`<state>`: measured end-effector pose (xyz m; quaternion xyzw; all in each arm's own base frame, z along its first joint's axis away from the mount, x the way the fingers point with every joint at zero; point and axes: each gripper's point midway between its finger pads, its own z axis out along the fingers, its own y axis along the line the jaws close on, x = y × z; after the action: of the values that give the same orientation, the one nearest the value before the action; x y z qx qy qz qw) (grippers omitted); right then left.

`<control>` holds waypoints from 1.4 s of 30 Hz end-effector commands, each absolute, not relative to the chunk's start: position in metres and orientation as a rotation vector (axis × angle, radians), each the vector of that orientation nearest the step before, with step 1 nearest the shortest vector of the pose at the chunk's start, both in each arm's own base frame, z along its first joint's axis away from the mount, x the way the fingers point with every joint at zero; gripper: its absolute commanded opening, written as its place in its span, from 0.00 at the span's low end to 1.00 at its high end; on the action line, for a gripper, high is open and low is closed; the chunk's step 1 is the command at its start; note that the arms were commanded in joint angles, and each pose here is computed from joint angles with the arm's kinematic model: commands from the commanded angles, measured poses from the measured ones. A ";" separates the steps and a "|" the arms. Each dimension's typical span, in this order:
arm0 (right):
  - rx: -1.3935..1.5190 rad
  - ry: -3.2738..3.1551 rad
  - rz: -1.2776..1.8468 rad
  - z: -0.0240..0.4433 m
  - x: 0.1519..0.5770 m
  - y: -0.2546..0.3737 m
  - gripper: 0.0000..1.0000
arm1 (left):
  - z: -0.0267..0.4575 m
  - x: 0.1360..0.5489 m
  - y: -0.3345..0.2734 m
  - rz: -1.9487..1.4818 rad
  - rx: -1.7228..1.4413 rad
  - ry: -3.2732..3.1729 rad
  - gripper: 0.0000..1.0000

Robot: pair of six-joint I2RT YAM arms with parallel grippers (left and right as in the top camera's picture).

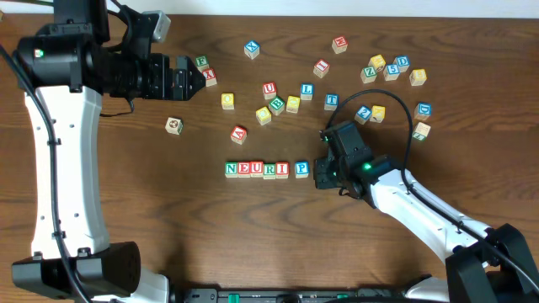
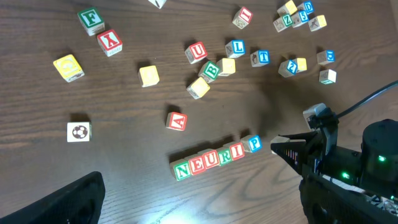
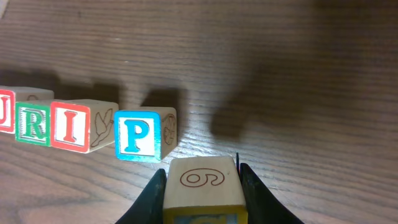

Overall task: Spell out NEURIPS
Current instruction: 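Lower the yellow S block right of the P and open the right gripper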

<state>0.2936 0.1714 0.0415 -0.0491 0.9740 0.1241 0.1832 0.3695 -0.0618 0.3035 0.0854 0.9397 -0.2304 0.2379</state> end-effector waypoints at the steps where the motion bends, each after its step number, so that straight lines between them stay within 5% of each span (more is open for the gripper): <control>1: -0.092 2.747 0.284 0.038 0.296 0.163 0.20 | 0.312 0.368 -0.062 -0.629 0.256 2.547 0.98; 29: 0.007 2.774 0.196 0.002 0.308 0.158 0.21 | 0.312 0.368 -0.062 -0.629 0.256 2.547 0.98; 42: 0.007 2.773 0.196 0.002 0.308 0.158 0.42 | 0.312 0.368 -0.062 -0.629 0.256 2.547 0.98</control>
<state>0.3090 0.1595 0.0057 0.0010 0.9805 0.0757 0.1815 0.3696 -0.0618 0.3035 0.0854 0.9397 -0.2304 0.2381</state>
